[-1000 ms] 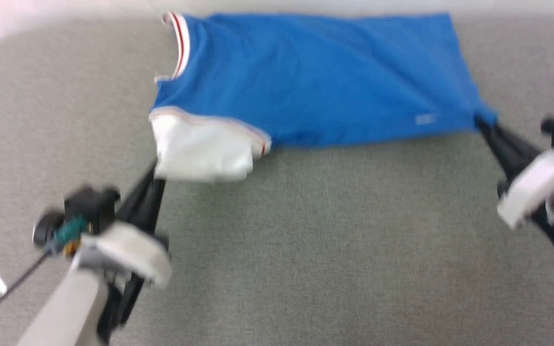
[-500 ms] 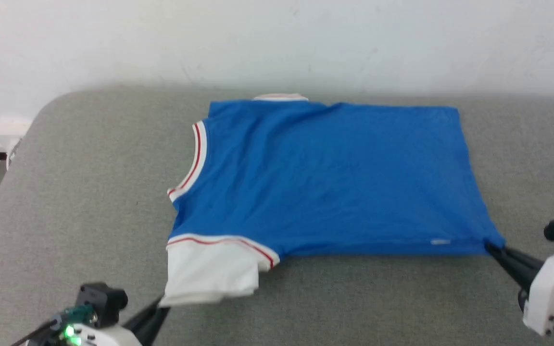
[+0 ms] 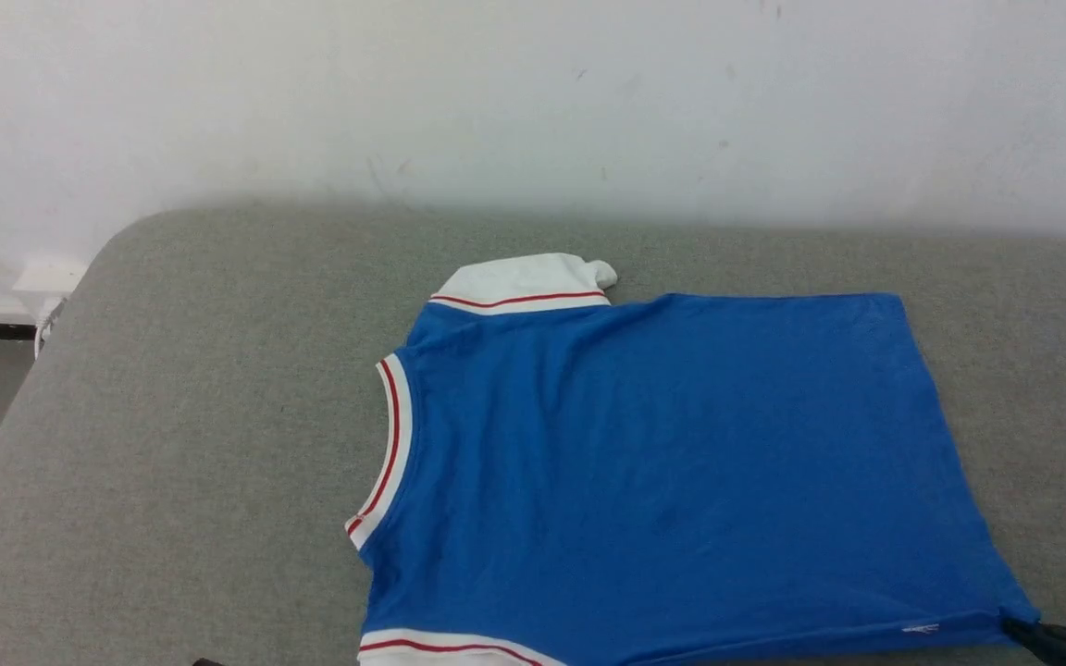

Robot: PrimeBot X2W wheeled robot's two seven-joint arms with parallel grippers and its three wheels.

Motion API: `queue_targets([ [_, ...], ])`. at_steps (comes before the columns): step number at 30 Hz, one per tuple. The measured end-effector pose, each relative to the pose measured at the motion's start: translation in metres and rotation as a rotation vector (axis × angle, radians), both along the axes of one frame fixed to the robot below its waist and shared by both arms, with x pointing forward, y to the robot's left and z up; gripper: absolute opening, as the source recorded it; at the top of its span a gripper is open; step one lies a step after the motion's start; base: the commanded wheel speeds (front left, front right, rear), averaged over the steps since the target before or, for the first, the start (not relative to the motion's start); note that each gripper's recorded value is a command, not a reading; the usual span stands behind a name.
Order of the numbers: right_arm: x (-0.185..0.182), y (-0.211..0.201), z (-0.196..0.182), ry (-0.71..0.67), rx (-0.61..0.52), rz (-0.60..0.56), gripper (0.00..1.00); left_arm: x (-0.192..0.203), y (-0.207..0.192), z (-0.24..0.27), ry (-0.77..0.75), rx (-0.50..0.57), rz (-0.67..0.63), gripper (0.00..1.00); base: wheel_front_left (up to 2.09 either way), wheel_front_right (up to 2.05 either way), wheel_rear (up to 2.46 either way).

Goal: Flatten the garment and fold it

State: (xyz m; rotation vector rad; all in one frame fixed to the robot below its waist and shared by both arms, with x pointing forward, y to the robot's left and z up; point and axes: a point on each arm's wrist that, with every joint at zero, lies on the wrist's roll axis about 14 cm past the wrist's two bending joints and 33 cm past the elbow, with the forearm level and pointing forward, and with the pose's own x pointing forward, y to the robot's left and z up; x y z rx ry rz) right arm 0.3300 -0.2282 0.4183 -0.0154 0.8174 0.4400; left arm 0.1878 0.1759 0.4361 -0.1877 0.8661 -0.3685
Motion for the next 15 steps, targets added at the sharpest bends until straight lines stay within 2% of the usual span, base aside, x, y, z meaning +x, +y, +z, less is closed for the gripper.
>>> queue_targets([
  [6, 0.004, 0.008, 0.013, -0.044, 0.059, -0.017, 0.0, 0.016, -0.003, 0.017, -0.112, -0.024, 0.015, 0.0, 0.0, 0.0, 0.0],
  [10, 0.01, 0.017, 0.022, -0.08, 0.094, -0.009, 0.0, 0.048, -0.003, 0.043, -0.286, -0.026, 0.029, 0.0, 0.0, 0.0, 0.0],
  [15, 0.027, 0.02, 0.034, -0.128, 0.134, -0.032, 0.0, 0.092, -0.011, 0.085, -0.527, -0.077, 0.051, 0.0, 0.0, 0.0, 0.0],
])
